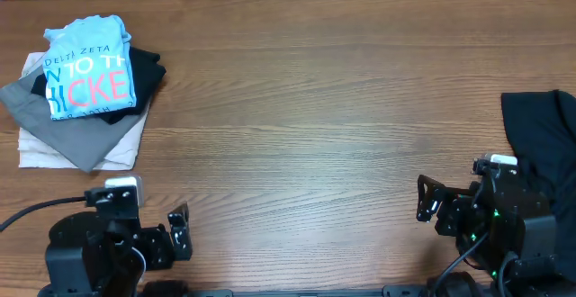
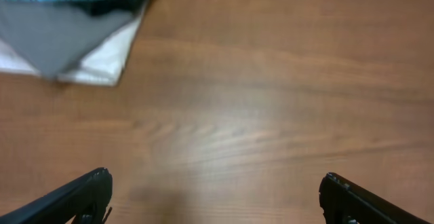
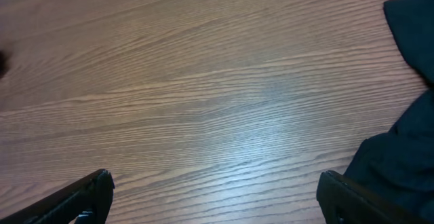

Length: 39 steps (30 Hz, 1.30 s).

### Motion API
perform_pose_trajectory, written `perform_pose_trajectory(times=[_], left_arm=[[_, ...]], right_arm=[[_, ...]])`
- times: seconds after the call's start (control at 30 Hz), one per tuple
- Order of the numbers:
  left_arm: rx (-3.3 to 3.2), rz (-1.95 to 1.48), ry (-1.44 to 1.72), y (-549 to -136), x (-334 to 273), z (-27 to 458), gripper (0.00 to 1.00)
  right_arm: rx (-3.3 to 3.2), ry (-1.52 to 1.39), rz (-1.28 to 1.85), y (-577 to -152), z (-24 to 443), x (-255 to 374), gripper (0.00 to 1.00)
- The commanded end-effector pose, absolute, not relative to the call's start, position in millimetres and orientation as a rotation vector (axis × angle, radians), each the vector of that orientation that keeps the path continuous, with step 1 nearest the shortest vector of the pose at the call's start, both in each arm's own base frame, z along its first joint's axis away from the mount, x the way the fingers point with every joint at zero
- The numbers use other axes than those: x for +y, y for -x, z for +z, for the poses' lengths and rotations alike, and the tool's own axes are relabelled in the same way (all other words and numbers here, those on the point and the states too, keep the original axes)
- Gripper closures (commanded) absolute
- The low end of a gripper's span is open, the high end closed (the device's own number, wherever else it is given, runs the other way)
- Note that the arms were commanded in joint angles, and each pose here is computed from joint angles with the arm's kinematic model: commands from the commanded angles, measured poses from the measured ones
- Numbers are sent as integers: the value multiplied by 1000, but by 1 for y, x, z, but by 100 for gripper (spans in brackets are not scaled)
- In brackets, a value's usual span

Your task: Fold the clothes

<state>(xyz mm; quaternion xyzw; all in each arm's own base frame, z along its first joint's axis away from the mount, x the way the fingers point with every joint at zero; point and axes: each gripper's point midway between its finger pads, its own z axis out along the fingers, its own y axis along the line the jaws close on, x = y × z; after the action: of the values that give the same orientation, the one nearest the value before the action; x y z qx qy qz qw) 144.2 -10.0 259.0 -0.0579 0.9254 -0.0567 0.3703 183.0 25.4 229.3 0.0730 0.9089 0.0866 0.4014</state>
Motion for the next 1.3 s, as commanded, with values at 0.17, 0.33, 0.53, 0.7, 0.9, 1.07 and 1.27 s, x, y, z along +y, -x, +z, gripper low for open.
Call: perform_pose_trajectory(times=[0.17, 0.33, 0.53, 0.7, 0.9, 1.07, 1.27], left_arm=[[2389, -141, 155, -140, -10, 255, 0], [2389, -140, 155, -140, -9, 255, 0], [2389, -140, 155, -140, -9, 255, 0], [2389, -140, 155, -140, -9, 255, 0], [2389, -140, 155, -140, -9, 255, 0], [2389, -140, 155, -140, -9, 255, 0], [2389, -140, 155, -140, -9, 255, 0]], right_arm=[[2290, -191, 206, -184, 230, 23, 0], [2279, -190, 208, -181, 231, 23, 0], [2189, -164, 182, -174, 239, 17, 0], [2010, -125, 175, -176, 233, 14, 0], [1857, -39, 209, -188, 204, 24, 0], [1704, -30, 217, -219, 204, 27, 0], [1461, 17, 179, -243, 204, 29, 0]])
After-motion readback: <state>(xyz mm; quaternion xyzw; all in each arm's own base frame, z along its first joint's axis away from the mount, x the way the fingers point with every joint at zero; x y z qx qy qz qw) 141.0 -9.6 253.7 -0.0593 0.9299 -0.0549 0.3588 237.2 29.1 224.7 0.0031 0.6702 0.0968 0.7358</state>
